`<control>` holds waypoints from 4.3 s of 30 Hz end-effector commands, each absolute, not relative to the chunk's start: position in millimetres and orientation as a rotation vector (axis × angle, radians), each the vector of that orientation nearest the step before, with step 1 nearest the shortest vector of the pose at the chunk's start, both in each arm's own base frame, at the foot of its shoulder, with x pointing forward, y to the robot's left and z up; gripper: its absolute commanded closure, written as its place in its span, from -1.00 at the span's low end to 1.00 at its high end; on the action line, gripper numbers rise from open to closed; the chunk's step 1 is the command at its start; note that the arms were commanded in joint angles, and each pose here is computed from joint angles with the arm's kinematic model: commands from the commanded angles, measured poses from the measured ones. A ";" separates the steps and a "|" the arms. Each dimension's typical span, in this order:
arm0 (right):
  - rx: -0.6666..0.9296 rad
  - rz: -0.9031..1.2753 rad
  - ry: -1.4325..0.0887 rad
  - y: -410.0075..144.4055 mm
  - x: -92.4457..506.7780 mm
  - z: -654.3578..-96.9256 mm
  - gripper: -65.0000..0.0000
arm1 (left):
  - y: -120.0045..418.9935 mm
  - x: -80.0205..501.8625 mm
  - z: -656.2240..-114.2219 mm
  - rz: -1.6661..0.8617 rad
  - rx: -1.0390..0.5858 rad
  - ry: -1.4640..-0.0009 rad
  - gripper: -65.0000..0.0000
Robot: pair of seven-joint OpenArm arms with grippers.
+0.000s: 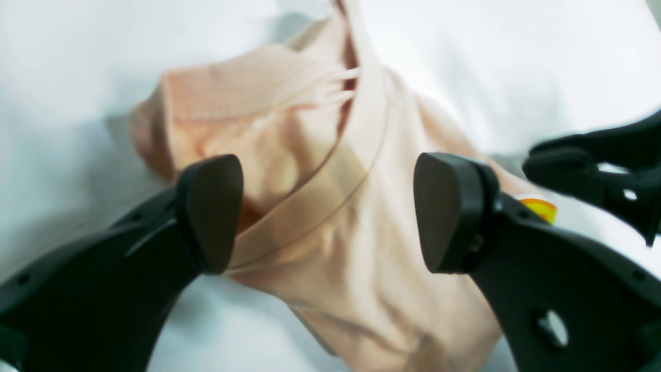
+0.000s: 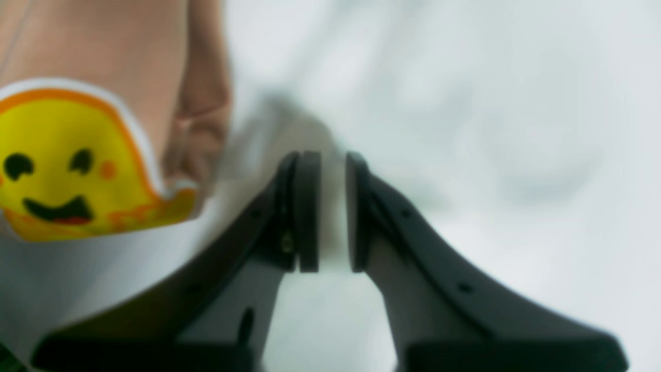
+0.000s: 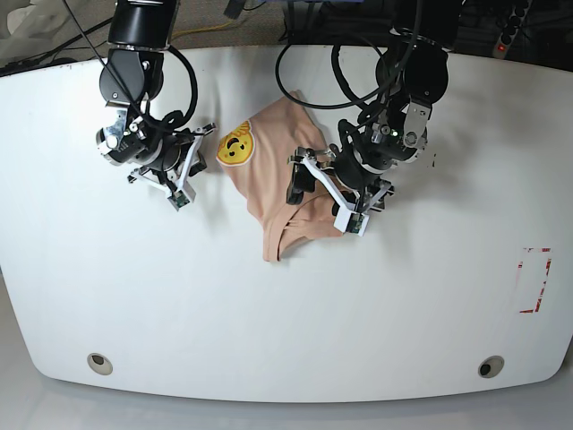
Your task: Fold the T-shirt properly
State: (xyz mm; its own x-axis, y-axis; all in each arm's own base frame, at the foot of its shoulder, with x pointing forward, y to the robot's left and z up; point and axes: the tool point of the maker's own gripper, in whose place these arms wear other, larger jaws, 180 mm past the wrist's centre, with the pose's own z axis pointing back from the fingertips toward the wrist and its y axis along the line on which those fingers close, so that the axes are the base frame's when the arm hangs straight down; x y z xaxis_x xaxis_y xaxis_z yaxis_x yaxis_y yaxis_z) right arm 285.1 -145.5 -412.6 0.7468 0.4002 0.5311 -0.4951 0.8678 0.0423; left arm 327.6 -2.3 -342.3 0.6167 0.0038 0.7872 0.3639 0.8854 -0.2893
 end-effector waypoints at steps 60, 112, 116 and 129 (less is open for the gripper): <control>0.209 0.523 -0.685 -113.2 288.7 -373.3 0.78 | 245.2 315.9 -456.8 -0.376 0.178 -0.689 -0.49; 0.111 0.425 -1.197 -145.5 347.3 -334.6 0.78 | 261.1 341.9 -325.6 -0.313 0.164 -1.370 -0.49; 0.086 0.347 -1.271 -169.2 350.8 -329.3 0.78 | 225.8 327.2 -334.6 -0.293 0.123 -1.380 -0.49; 0.125 0.274 -1.179 -195.7 282.3 -358.1 0.78 | 160.4 207.8 -352.3 -0.199 -0.032 -1.258 -0.47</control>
State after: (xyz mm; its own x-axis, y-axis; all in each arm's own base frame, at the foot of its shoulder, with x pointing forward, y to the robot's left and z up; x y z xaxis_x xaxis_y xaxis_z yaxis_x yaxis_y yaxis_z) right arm 285.8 -188.5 -374.8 0.4018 0.1545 0.9026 -0.2774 0.9599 -0.0408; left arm 216.9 164.1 -366.9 0.3279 -0.1465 0.9333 0.1724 0.9806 0.0933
